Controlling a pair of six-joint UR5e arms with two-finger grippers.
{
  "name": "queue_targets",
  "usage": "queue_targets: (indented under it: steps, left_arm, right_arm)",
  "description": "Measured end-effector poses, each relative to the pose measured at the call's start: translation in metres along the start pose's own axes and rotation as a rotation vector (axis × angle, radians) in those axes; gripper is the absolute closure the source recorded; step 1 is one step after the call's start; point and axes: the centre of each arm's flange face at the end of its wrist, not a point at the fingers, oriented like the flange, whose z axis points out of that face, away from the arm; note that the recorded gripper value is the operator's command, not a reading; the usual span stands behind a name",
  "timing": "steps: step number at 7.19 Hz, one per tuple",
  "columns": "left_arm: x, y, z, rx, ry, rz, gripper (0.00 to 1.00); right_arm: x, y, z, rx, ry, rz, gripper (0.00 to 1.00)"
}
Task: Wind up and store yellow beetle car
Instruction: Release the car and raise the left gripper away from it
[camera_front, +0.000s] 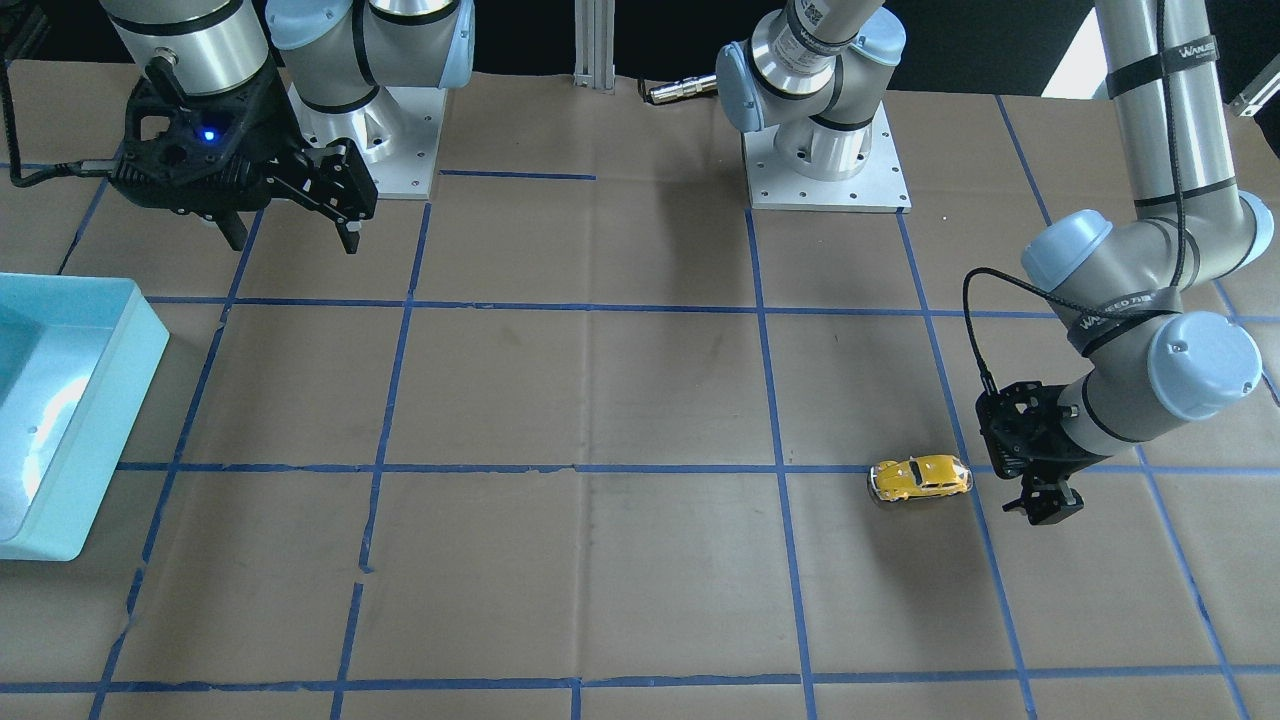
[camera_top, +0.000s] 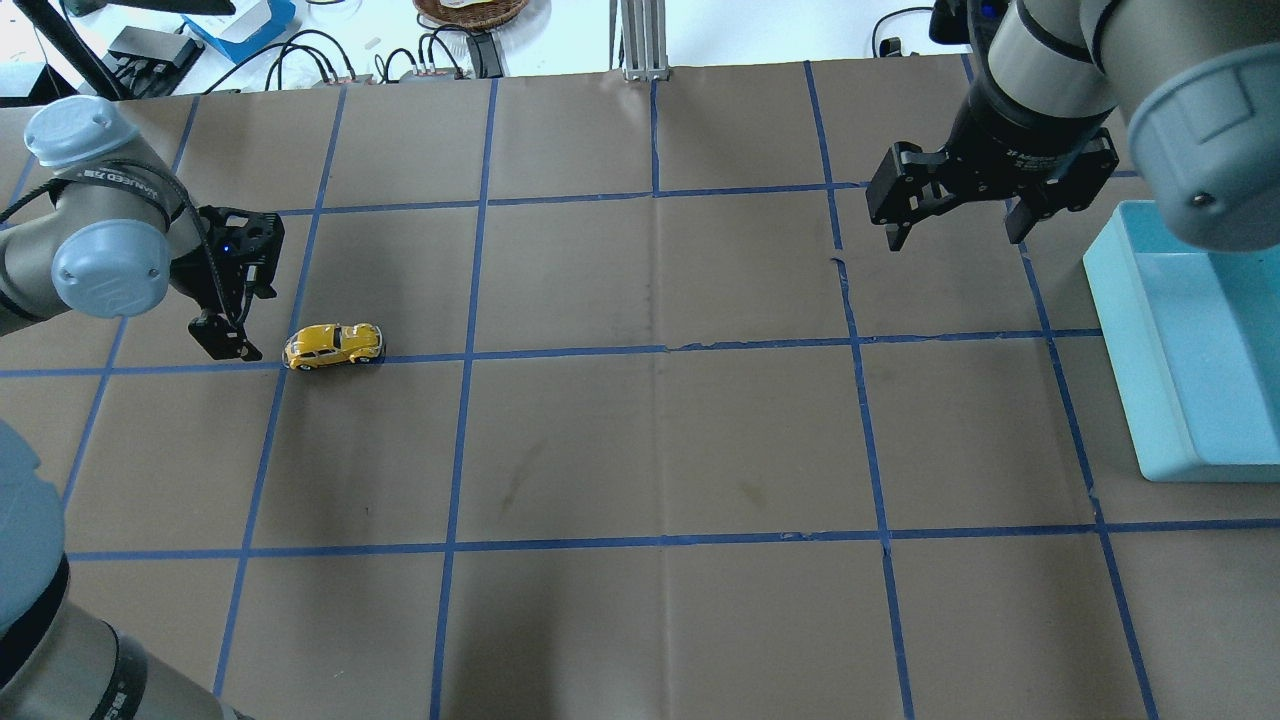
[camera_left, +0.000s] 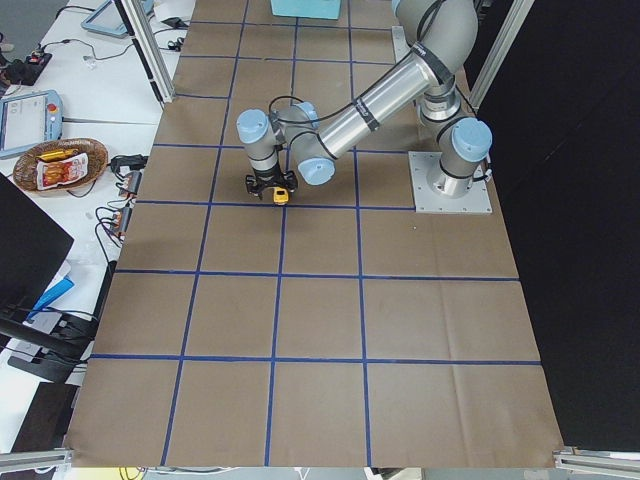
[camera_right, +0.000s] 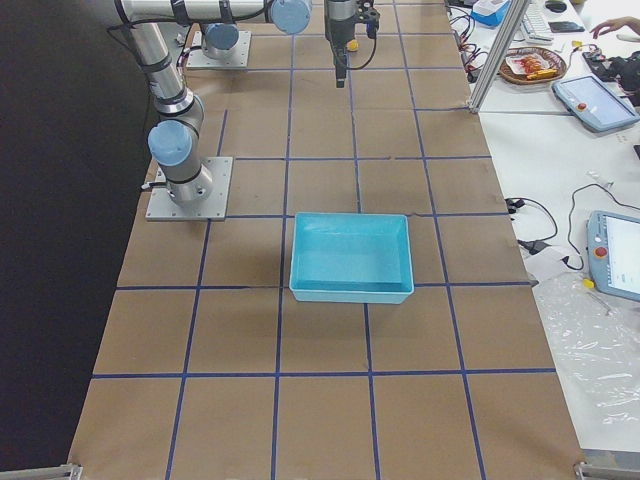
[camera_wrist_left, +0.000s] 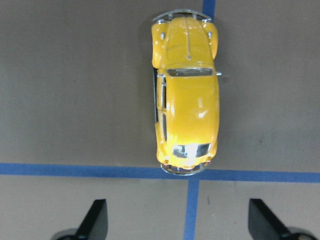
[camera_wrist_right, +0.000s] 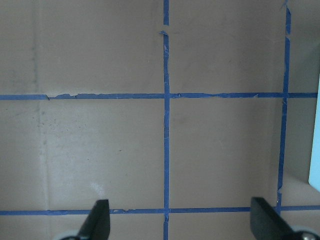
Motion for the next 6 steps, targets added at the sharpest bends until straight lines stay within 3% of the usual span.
queue_targets:
  steps: [3,6]
  left_arm:
    - [0.017,-0.024,-0.059,0.086,-0.080,-0.215,0.01]
    - [0.030,-0.081,-0.101,0.185,-0.118,-0.546,0.01]
  right_arm:
    - [0.000,0.000,0.000,-0.001,0.000,0.000,0.01]
    - [0.000,0.000,0.000,-0.001,0.000,0.000,0.01]
